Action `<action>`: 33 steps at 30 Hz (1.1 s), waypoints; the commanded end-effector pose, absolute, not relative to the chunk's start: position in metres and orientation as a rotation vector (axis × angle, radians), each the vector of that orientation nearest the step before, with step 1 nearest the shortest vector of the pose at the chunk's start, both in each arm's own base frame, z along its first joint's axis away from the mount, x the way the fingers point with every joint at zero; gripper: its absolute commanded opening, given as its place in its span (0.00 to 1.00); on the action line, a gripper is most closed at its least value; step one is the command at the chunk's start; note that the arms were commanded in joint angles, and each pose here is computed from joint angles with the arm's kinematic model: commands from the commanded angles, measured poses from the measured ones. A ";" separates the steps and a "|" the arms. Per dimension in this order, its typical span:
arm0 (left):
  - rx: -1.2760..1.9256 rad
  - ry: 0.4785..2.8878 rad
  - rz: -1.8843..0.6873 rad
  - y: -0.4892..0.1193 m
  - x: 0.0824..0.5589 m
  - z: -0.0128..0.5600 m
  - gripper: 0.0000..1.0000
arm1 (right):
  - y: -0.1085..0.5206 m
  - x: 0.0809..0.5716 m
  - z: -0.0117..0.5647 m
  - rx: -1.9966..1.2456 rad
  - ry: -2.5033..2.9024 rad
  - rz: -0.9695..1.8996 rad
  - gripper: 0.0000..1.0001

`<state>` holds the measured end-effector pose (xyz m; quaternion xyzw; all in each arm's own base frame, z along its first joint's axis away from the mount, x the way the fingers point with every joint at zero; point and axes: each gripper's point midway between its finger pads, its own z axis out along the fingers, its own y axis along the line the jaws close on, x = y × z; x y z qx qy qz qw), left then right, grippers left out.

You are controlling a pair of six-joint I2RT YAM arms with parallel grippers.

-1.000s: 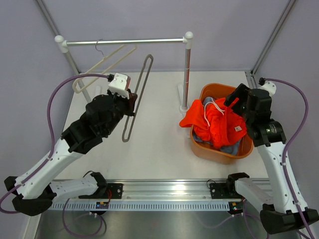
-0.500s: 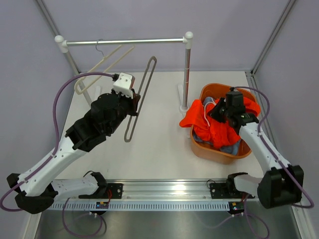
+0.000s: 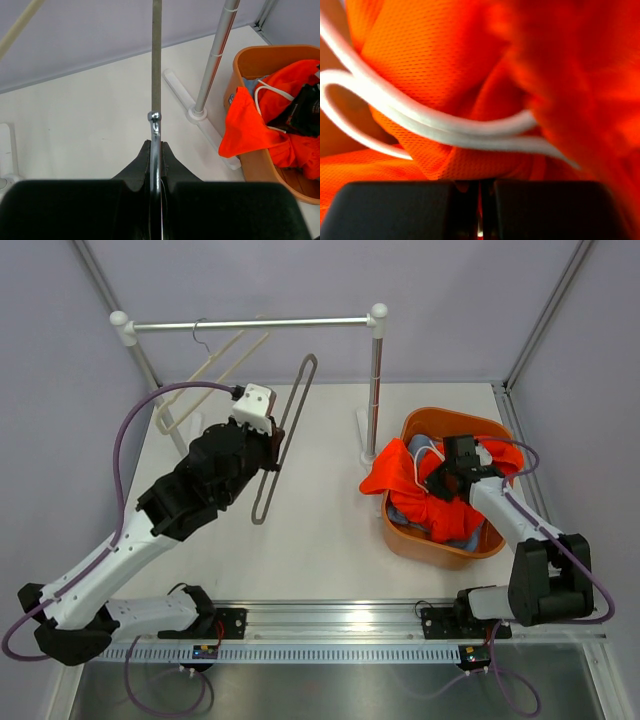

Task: Remove the shorts from the hanger

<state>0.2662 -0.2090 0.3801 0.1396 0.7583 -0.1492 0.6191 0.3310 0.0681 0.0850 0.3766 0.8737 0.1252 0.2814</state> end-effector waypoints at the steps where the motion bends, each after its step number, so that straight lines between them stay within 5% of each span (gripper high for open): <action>1: 0.293 1.718 -0.350 -0.208 0.269 0.397 0.00 | 0.023 0.314 0.090 1.220 2.201 0.101 0.03; 13: 0.358 1.874 -0.328 -0.226 0.283 0.386 0.00 | 0.044 0.323 0.141 1.052 2.142 0.325 0.06; 25: 0.496 1.815 -0.770 -0.250 0.312 0.422 0.00 | 0.083 0.314 0.253 0.589 1.971 0.653 0.32; 33: 0.587 1.808 -0.801 -0.263 0.338 0.434 0.00 | 0.082 0.300 0.288 0.493 1.916 0.645 0.37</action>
